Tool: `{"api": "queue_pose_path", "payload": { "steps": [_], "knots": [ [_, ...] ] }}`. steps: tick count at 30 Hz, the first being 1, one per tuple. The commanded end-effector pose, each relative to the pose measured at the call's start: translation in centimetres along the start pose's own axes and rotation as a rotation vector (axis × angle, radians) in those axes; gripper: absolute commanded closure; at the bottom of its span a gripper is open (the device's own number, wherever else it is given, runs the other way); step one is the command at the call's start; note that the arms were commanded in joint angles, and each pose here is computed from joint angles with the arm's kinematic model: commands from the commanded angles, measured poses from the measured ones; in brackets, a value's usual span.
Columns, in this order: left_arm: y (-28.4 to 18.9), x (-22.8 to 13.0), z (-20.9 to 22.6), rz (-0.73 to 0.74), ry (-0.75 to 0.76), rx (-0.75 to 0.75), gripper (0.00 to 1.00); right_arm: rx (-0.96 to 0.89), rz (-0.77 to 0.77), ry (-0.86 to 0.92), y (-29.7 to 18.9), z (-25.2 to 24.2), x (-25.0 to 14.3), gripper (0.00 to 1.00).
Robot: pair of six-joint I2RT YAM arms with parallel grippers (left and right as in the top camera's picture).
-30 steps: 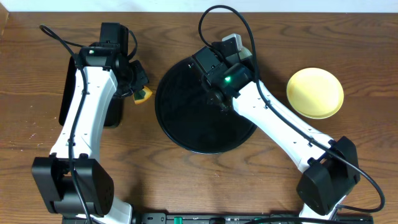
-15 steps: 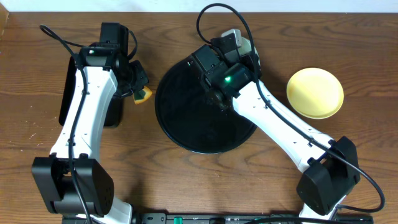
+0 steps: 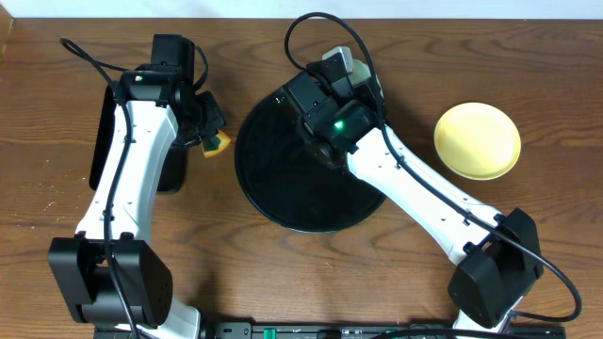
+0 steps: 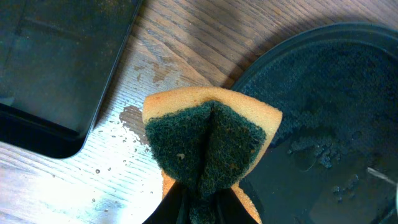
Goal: Clean dirty plates on tray and stack at the side
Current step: 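Carry the light-blue plate right and stack it on the yellow plate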
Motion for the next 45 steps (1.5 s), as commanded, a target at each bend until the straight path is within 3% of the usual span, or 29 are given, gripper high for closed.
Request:
{"api": "queue_pose_path", "payload": {
  "steps": [1,9,18,22,35,45],
  "knots": [
    [0.2,0.1,0.4,-0.004,0.003,0.020,0.88,0.174,-0.014,0.067,0.0,1.0,0.2,0.99],
    [0.2,0.1,0.4,-0.004,0.003,0.020,0.88,0.632,0.042,0.214,2.7,3.3,-0.9,0.99],
    [0.2,0.1,0.4,-0.003,0.003,0.020,0.88,0.852,0.140,0.492,8.7,-1.5,-4.9,0.99],
    [0.2,0.1,0.4,-0.003,0.003,0.020,0.88,0.866,0.218,0.626,11.7,-5.0,-8.8,0.99],
    [0.2,0.1,0.4,-0.003,0.002,0.020,0.88,0.661,0.405,0.982,18.5,-15.5,-23.0,0.99],
    [0.2,0.1,0.4,-0.004,0.003,0.019,0.88,0.626,0.465,1.031,19.3,-15.5,-26.5,0.99]
  ]
}}
Point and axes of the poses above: each gripper's point midway between its finger pads, its own y axis out along the fingers, its own z axis along the line the jaws close on, x = y × z, the point moved 2 cm from there along -y, back along the fingers, and after that the axes turned 13 degrees about -y, right-handed, at the moved point
